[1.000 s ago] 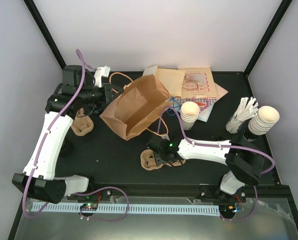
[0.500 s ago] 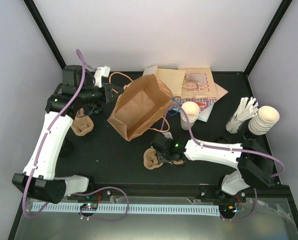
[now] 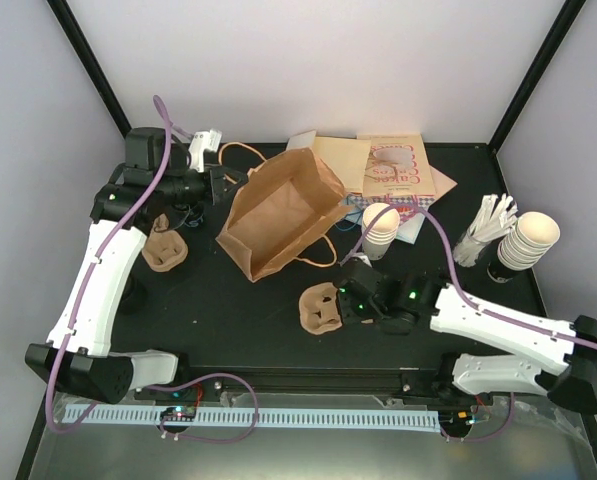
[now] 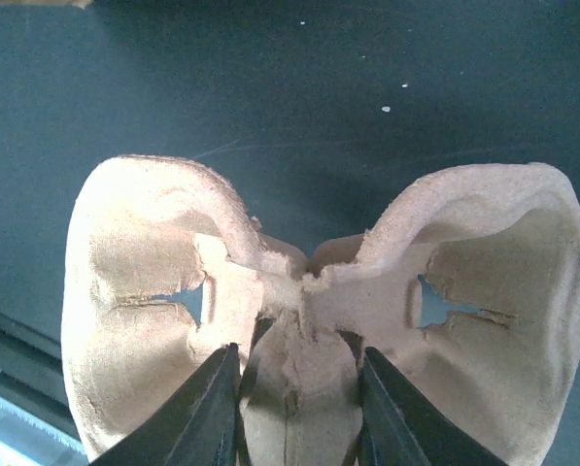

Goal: Pack the takeout coffee

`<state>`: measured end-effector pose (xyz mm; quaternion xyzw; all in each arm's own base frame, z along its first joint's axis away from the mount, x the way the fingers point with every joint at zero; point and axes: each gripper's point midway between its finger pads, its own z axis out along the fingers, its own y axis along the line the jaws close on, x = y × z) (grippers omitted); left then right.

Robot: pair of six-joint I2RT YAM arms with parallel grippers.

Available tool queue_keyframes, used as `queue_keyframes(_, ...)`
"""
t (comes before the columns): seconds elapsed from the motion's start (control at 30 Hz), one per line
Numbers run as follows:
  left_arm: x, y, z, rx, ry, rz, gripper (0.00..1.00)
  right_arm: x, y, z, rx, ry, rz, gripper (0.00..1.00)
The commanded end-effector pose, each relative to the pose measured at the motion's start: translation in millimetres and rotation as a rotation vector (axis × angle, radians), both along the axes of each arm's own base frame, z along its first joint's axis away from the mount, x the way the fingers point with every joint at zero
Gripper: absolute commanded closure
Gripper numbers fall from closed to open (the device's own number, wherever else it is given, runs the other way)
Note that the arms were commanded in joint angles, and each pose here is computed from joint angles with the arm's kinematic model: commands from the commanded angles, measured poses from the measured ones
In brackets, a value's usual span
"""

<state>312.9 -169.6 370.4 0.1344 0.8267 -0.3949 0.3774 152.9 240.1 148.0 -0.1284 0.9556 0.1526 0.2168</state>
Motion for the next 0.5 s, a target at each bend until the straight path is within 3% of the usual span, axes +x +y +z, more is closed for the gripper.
queue_keyframes(0.0,4,5,20,0.022,-0.068,0.012,0.98,-4,-22,22,-0.044,-0.035,0.021,0.66)
queue_keyframes(0.17,8,10,16,0.065,-0.083,0.036,0.98,-7,-38,67,0.0,-0.106,0.037,0.66)
queue_keyframes(0.47,3,11,3,0.105,-0.062,0.016,0.99,0,-46,195,0.159,-0.327,0.081,0.66)
